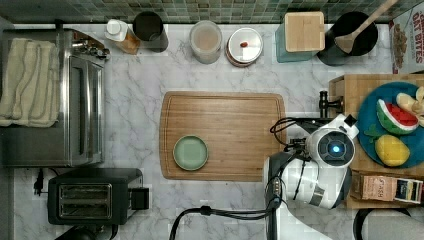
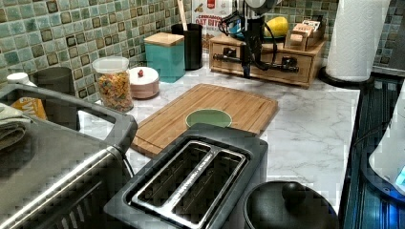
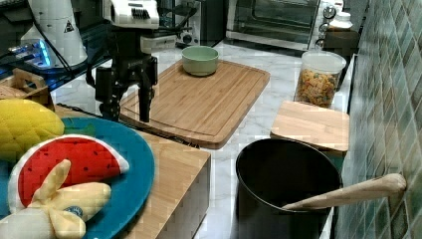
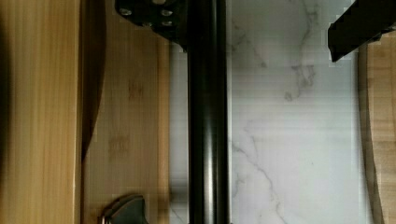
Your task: Open the drawer.
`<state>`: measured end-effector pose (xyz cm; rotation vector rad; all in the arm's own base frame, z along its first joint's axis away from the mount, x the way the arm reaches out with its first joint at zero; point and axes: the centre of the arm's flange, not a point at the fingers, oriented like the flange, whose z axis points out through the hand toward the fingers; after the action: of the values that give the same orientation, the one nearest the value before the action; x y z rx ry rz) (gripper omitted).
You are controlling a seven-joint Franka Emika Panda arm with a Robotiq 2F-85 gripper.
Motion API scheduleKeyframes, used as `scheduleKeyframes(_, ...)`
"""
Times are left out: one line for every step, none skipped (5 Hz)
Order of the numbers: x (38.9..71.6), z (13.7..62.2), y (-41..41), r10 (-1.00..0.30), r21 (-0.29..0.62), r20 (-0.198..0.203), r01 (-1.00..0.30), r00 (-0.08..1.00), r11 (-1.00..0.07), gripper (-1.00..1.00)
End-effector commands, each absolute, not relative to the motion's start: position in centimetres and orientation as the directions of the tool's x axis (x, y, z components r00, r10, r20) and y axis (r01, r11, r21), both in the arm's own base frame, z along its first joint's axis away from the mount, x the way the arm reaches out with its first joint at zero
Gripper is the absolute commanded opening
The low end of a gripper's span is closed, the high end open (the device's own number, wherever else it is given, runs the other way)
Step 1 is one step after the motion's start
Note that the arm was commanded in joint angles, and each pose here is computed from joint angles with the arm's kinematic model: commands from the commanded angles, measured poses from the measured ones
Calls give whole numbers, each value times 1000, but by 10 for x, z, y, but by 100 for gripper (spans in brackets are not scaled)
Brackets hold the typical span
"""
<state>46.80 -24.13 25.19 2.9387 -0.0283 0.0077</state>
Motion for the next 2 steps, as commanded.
scheduleKeyframes(501,235,-248,8,190,92,-9,996,-982,100)
scheduleKeyframes(501,249,-233,-43,212,55,-53,998,-976,100)
